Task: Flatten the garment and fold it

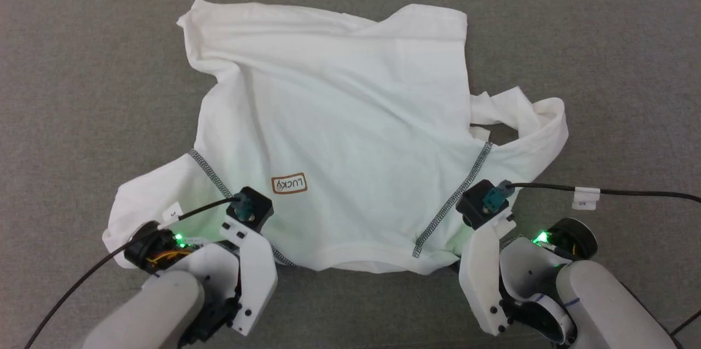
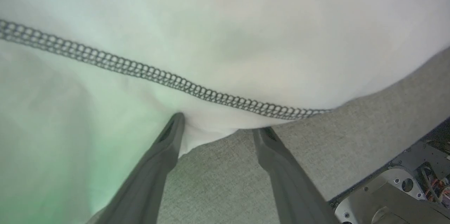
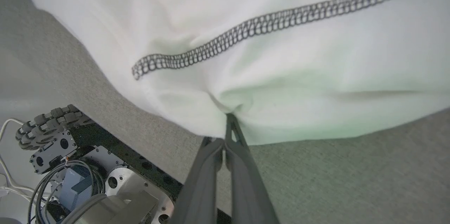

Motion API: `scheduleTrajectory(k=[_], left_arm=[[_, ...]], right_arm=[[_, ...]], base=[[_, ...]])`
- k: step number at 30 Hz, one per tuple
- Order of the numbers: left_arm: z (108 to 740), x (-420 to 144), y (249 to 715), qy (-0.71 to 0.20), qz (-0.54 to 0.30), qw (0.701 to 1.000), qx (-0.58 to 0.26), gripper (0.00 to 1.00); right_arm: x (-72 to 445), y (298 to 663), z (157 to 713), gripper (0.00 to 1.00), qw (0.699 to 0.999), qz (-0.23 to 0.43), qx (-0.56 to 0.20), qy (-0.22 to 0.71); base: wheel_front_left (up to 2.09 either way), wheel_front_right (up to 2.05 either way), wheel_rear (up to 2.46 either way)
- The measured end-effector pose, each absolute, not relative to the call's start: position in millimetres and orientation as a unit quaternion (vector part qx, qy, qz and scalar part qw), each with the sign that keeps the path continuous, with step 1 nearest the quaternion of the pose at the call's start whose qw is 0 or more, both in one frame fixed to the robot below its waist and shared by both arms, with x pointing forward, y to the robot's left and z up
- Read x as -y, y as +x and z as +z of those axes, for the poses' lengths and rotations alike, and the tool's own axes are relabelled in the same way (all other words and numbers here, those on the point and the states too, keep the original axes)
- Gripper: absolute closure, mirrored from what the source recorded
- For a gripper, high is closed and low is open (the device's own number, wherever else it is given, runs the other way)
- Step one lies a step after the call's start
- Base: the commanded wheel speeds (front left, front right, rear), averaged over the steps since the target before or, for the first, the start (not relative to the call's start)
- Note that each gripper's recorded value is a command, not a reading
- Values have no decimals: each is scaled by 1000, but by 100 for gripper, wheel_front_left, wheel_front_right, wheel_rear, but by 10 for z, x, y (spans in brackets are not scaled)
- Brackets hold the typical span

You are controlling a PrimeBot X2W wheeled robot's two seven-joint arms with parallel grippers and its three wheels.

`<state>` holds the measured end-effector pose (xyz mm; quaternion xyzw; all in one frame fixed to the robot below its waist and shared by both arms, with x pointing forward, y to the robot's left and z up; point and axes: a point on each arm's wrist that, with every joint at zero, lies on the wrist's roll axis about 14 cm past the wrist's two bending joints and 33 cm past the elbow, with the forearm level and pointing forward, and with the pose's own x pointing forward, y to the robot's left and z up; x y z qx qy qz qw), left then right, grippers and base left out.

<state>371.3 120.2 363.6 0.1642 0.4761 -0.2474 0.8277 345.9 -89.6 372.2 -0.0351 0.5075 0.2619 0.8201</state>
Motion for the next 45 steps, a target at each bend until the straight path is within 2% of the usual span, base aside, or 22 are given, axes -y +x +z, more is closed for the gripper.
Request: scheduleTrajectory(k=[3, 4, 5, 13, 20, 24, 28, 35, 39, 45], left_arm=[[3583, -1193, 3703, 167, -246, 818, -493, 0], [3579, -1190, 3705, 167, -244, 816, -496, 32], [3578, -1187, 3708, 167, -243, 816, -497, 100], [3693, -1199, 3790, 158, -214, 845, -464, 100], [4371, -1240, 4079, 141, -182, 905, -357, 100], [5133, -1240, 4345, 151, -177, 939, -252, 100], [5977, -1265, 4578, 170, -169, 960, -143, 100], [7426, -1313, 4900, 211, -151, 965, 25, 100], [7887, -1348, 5182, 212, -137, 966, 61, 100], [8151, -1424, 5715, 197, -101, 972, 79, 100]], right_arm=[[897, 3476, 3713, 100, 821, 260, -508, -30], [897, 3479, 3712, 100, 821, 260, -508, -30], [898, 3480, 3712, 100, 821, 259, -508, -30], [901, 3535, 3834, 100, 835, 254, -488, -26], [881, 3768, 4284, 100, 877, 258, -404, -20], [880, 4078, 4886, 100, 914, 265, -306, -29], [916, 4405, 5700, 100, 945, 264, -189, -40], [966, 4809, 7149, 100, 965, 256, -8, -65], [1009, 5044, 7717, 100, 966, 247, 48, -65], [1075, 5510, 8184, 100, 969, 226, 92, -42]], base=[[0, 0, 0], [0, 0, 0], [0, 0, 0], [0, 0, 0], [0, 0, 0], [0, 0, 0], [0, 0, 0], [0, 0, 0], [0, 0, 0], [0, 0, 0]])
